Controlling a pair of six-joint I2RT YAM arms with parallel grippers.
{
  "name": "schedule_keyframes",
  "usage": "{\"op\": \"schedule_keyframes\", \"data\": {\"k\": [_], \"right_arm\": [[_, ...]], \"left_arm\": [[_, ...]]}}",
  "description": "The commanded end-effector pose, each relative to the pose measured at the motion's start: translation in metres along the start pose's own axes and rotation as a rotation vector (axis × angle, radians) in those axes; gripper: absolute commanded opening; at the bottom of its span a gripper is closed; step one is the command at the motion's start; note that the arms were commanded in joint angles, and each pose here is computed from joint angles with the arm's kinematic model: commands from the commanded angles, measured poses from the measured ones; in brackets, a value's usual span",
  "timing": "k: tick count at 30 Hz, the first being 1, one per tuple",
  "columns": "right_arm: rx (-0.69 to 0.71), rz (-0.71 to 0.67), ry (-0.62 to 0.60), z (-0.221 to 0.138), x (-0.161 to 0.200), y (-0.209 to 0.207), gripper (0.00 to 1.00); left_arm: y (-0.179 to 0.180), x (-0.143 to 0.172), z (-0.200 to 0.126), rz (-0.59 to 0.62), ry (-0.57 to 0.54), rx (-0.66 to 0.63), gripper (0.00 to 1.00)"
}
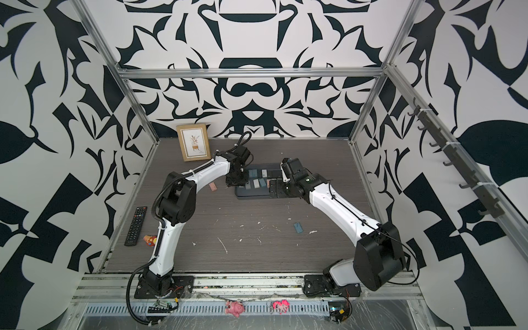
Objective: Put the eraser in the storage box
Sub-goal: Place the eraser in the storage box.
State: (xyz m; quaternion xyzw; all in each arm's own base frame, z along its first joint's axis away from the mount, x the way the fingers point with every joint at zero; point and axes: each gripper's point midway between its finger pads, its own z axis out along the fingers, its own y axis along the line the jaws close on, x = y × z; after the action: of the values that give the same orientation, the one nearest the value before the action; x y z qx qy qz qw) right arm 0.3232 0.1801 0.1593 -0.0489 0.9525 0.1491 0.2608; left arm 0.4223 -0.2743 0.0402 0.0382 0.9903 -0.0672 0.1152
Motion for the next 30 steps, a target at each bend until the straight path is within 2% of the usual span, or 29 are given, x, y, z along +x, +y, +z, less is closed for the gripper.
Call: {"op": "schedule_keyframes", "data": {"k": [1,6,13,20,24,30], "right_arm": [[-0.013,0.013,-0.021,0.0,-0.004,0.002,0.99],[-0.018,0.012,-0.029,-0.002,-0.005,0.003,0.99],[-0.018,0.012,-0.029,-0.002,-0.005,0.002,0.99],[-0.015,0.013,-0.028,-0.002,-0.004,0.002,0.99],[-0.007,0.013,-0.034,-0.004,-0.005,0.0,0.99],[0.022,0.01,-0.023,-0.007,-0.004,-0.005,0.99]], "left_arm": [[0.007,0.008,0.007,-0.001,0.046,-0.034,0.24],[0.007,0.008,0.007,-0.005,0.05,-0.034,0.28],[0.005,0.006,0.001,-0.007,0.042,-0.028,0.38],[0.001,0.004,-0.005,-0.013,0.033,-0.008,0.41],[-0.008,-0.001,-0.017,-0.015,0.017,0.036,0.46],[-0.03,-0.017,-0.051,-0.008,-0.056,0.134,0.53]]}}
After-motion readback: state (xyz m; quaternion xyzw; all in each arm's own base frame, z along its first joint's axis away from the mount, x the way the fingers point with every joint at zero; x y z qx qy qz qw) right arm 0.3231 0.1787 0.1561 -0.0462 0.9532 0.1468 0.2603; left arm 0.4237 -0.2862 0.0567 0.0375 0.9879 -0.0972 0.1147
